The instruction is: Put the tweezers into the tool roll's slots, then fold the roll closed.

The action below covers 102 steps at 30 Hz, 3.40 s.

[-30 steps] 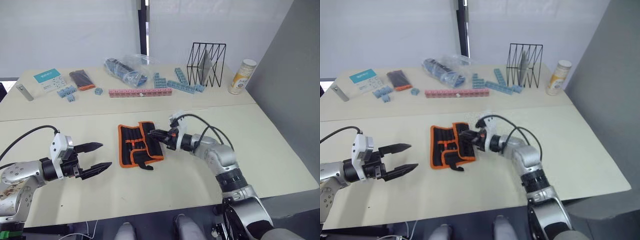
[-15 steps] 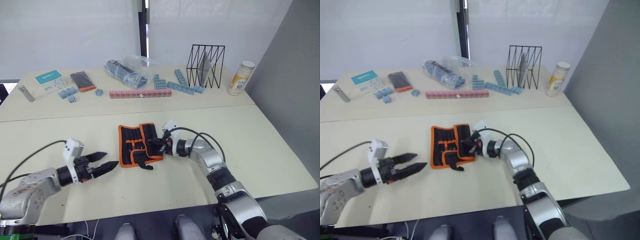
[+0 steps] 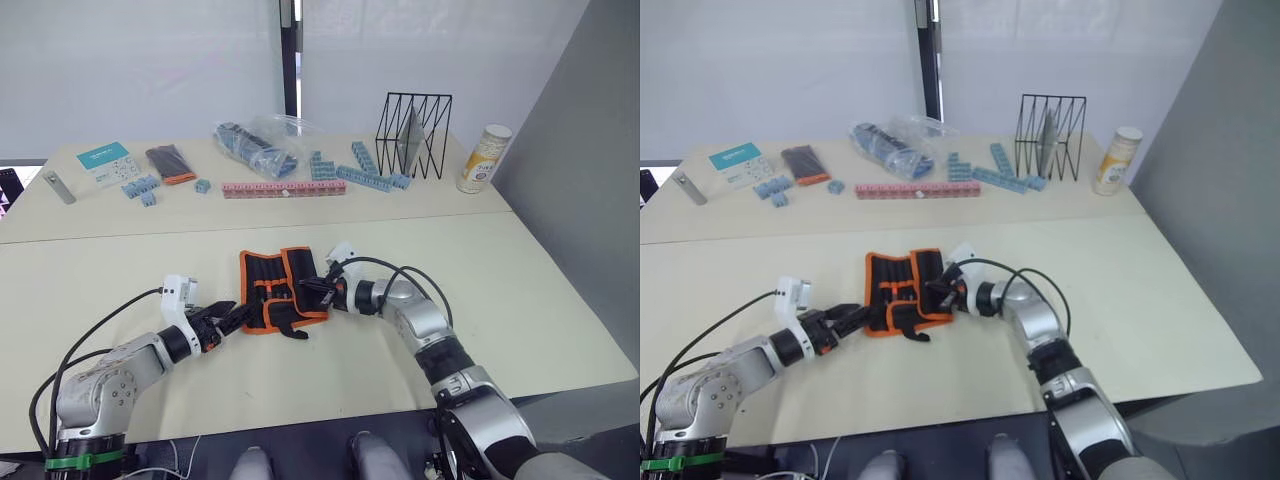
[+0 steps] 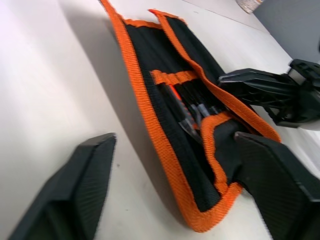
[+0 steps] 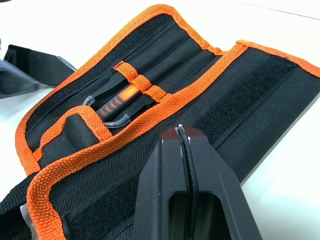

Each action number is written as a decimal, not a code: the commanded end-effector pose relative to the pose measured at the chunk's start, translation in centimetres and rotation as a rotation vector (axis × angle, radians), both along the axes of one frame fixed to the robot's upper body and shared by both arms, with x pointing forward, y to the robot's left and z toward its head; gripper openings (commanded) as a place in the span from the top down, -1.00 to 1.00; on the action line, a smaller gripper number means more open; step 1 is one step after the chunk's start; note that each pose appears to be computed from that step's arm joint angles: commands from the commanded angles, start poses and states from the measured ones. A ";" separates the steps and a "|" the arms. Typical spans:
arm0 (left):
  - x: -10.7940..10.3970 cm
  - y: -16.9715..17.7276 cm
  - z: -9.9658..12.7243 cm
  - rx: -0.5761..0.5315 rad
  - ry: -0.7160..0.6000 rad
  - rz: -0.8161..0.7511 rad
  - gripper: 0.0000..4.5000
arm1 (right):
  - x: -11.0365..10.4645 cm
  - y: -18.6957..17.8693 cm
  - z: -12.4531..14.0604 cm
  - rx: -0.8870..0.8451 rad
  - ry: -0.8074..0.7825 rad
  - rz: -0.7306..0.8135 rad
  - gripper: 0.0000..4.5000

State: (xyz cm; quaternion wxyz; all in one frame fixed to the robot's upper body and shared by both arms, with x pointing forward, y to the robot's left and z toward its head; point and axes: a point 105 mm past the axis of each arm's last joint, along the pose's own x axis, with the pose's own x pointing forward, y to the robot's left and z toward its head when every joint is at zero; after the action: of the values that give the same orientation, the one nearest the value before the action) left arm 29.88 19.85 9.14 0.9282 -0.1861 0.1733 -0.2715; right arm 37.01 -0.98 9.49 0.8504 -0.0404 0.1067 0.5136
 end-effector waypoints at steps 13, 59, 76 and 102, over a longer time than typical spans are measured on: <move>1.4 0.8 0.3 0.014 0.013 0.005 0.99 | -0.8 0.5 -0.5 -0.020 0.013 0.013 1.00; 3.4 -6.9 2.2 0.079 -0.053 -0.375 0.99 | -3.4 2.1 5.8 0.275 0.056 0.099 1.00; 4.5 -8.0 -0.6 0.160 0.001 -0.349 0.99 | -0.6 1.5 4.7 0.151 0.001 -0.054 1.00; 1.8 -5.5 5.7 0.037 -0.143 -0.502 -0.54 | 1.0 0.5 -1.0 -0.152 0.046 -0.143 1.00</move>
State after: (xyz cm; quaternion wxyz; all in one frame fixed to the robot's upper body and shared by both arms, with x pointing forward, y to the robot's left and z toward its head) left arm 32.22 14.15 13.80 0.8539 -0.1007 0.1767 -0.4791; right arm 38.07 0.22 10.22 0.8766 -0.0725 0.1353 0.4561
